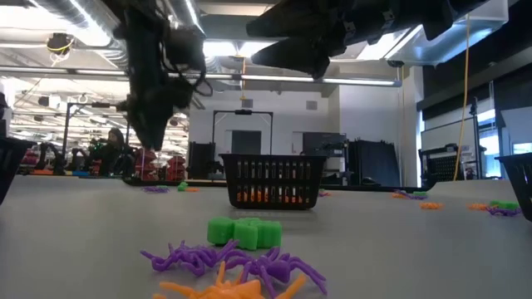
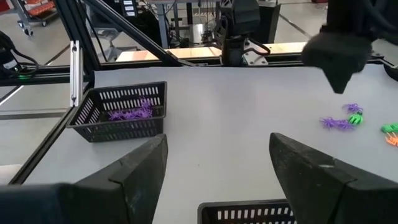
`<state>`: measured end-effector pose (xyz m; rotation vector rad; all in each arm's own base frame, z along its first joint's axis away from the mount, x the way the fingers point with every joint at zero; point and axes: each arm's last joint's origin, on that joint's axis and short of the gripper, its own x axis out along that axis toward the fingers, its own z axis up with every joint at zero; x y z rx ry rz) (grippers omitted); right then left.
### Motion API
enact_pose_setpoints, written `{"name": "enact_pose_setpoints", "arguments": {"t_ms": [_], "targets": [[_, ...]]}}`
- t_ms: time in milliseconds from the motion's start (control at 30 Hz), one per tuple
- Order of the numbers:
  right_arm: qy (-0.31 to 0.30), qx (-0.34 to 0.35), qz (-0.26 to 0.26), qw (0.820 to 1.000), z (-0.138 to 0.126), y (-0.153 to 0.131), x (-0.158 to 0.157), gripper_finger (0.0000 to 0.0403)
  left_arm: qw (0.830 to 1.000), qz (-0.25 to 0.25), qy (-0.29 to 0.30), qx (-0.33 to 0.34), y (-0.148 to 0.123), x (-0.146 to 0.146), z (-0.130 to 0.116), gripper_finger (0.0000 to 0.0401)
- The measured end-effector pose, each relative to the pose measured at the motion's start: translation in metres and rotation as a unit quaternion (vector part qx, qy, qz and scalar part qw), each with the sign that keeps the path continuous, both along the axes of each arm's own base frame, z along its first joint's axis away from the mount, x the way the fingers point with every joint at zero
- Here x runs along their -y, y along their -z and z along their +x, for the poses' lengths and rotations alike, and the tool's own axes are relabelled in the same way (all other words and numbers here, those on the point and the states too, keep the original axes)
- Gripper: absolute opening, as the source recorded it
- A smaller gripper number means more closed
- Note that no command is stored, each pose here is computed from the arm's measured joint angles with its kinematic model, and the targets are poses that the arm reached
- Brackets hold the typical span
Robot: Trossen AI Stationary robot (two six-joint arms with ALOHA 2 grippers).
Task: Sort Halloween decoration
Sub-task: Put the violet spider toy into the bottom left black bin
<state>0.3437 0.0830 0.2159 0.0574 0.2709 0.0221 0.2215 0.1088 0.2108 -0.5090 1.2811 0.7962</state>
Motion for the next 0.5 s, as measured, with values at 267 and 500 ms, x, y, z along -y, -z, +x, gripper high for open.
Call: {"name": "enact_pose_setpoints", "arguments": {"t_ms": [267, 500], "targets": [[0.009, -0.016, -0.007, 1.000, -0.001, 0.003, 0.001, 0.0282, 0.999, -0.029, -0.010, -0.039, 0.044, -0.017, 0.020, 0.0168], [0.014, -0.027, -0.011, 0.999, -0.002, 0.005, 0.001, 0.0282, 0.995, -0.061, -0.017, -0.072, 0.072, -0.022, 0.026, 0.0168]]}}
